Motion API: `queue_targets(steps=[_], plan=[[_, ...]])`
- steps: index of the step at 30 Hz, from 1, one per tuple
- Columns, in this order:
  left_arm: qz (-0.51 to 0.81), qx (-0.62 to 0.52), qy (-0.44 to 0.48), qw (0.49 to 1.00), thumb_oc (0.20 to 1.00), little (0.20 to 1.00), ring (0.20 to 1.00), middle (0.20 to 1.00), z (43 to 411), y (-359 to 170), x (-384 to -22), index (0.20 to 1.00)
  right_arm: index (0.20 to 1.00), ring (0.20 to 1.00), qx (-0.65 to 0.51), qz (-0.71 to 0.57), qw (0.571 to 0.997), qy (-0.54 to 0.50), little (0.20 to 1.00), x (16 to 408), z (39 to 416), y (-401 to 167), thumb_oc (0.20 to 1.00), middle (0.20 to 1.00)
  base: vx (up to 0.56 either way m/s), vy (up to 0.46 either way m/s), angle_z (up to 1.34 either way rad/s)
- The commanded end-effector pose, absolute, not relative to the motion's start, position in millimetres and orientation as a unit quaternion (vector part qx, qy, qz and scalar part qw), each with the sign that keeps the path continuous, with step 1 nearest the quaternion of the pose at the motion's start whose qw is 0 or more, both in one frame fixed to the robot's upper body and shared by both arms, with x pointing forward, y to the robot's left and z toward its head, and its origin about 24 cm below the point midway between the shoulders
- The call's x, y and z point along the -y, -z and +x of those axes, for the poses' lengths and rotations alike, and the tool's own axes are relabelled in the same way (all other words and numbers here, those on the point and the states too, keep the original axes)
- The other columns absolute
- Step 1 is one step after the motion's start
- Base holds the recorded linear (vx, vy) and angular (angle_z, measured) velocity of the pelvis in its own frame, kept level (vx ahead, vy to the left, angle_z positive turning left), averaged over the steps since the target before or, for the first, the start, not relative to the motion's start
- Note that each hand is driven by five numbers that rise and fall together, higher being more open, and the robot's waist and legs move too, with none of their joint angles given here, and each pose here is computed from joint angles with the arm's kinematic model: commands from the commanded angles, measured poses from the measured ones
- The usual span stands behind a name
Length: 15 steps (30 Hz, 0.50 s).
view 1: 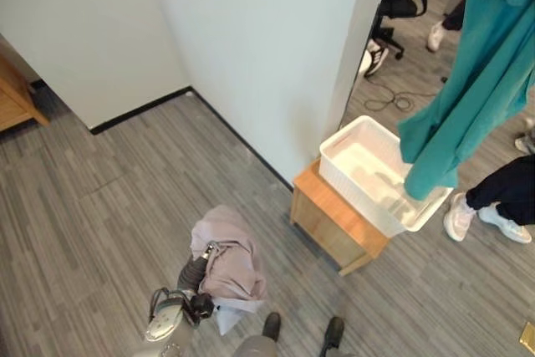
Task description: Pick up bed clothes into laundry basket.
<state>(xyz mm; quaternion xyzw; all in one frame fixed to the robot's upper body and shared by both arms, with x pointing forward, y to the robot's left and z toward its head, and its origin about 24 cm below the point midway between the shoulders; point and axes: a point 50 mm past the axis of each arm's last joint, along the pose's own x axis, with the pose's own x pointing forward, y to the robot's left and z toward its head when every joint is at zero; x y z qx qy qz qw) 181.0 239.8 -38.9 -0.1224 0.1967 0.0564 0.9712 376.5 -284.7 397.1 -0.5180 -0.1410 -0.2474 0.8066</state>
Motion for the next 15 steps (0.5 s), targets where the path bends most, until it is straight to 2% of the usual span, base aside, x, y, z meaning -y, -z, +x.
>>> queue_targets(steps=[1,15], plan=[[-0.125,-0.072,-0.024,0.989,0.200,0.200,0.200,0.200,218.2,-7.3,-233.9,0.200,0.200,0.200,0.214,-0.504,0.782,0.297,0.200,282.5,350.0,-451.5,0.200,0.200,-0.07,0.015,0.09],[-0.141,-0.045,-0.032,0.988,0.200,0.200,0.200,0.200,226.3,-17.8,-221.9,0.200,0.200,0.200,0.079,-0.443,0.858,0.246,0.200,291.2,396.2,-328.5,0.200,0.200,-0.06,0.030,-0.07]])
